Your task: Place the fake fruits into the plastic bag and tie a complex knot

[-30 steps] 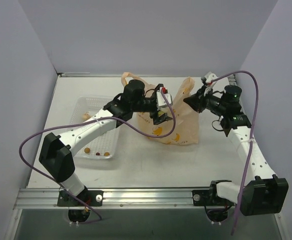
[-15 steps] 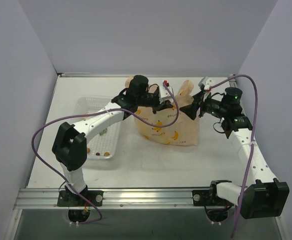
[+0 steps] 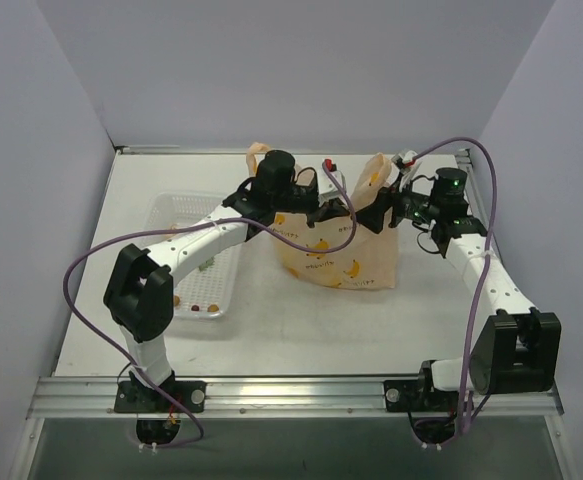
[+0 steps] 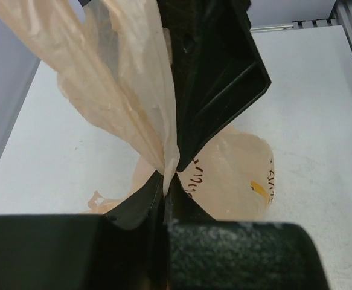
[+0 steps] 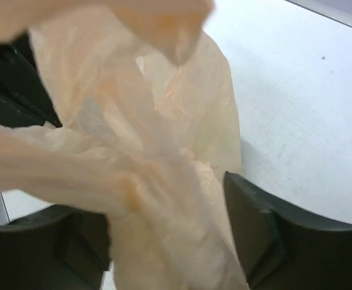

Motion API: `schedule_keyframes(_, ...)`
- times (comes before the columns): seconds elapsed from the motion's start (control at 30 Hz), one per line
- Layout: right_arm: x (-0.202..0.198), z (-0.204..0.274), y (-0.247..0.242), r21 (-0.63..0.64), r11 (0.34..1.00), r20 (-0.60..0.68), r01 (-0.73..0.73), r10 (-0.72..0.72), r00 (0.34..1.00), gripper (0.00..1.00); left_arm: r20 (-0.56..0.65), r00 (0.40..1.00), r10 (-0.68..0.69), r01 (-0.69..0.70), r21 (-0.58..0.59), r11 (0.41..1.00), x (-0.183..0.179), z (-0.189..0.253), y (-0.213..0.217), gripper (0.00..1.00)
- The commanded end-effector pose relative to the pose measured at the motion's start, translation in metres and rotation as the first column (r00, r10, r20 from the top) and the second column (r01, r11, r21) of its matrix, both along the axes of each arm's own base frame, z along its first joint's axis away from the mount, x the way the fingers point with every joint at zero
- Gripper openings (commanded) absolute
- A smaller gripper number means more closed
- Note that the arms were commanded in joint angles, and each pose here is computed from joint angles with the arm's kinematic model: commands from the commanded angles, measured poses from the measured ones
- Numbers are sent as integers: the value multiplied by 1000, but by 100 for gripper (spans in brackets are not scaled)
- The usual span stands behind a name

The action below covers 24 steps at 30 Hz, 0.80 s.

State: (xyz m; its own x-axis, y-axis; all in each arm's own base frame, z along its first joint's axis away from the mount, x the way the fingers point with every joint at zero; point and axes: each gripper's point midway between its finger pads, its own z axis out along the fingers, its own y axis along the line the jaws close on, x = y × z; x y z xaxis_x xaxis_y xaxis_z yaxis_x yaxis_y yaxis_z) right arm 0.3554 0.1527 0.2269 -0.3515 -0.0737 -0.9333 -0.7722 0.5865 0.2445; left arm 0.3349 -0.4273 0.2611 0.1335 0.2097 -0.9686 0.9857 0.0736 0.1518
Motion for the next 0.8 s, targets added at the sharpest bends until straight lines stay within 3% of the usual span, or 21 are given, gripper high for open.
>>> schedule_keyframes(0.0, 11, 46, 11, 88, 996, 99, -20, 11, 995, 61, 56, 998, -17, 19, -50, 999, -4, 26, -1, 9)
schedule_keyframes(0.03, 7, 50, 16, 89, 994, 106, -56, 46, 993, 40, 57, 998, -2, 5, -46, 999, -2, 25, 0, 14)
schedule_keyframes(0.1, 4, 45, 17, 83, 994, 77, -73, 67, 995, 19, 64, 998, 25, -22, -46, 999, 2, 31, 4, 37)
schedule_keyframes(0.13, 4, 43, 17, 65, 994, 96, -84, 78, 992, 0, 74, 997, 35, -31, -46, 998, 5, 34, 7, 43)
schedule_keyframes(0.2, 3, 43, 15, 31, 995, 132, -95, 90, 987, 0, 116, 992, 51, -47, -38, 998, 12, 43, 19, 63)
schedule_keyframes(0.27, -1, 42, 15, 11, 993, 151, -115, 112, 982, 0, 109, 993, 51, -53, 21, 998, 14, 33, 30, 71)
schedule_keyframes(0.3, -3, 43, 15, 0, 992, 164, -125, 123, 979, 0, 170, 984, 46, -53, 40, 998, 20, 35, 36, 76)
schedule_keyframes(0.5, -4, 39, 15, -33, 986, 184, -162, 165, 969, 0, 234, 972, 22, -62, 164, 984, 37, -3, 45, 82)
schedule_keyframes(0.57, -3, 40, 15, -39, 986, 194, -164, 168, 966, 0, 231, 973, 16, -62, 193, 979, 40, -16, 46, 76)
schedule_keyframes(0.63, 2, 40, 15, -41, 986, 192, -159, 164, 967, 0, 221, 975, -4, -43, 210, 977, 39, -29, 45, 59)
schedule_keyframes(0.67, 4, 40, 14, -43, 987, 192, -154, 159, 968, 0, 213, 977, -17, -29, 211, 977, 36, -33, 44, 39)
schedule_keyframes(0.73, 12, 38, 11, -46, 991, 183, -125, 131, 974, 0, 205, 978, -39, -4, 202, 979, 31, -34, 41, 18)
schedule_keyframes(0.77, 19, 40, 10, -21, 996, 159, -91, 93, 983, 0, 193, 980, -44, 4, 206, 979, 27, -37, 38, 2)
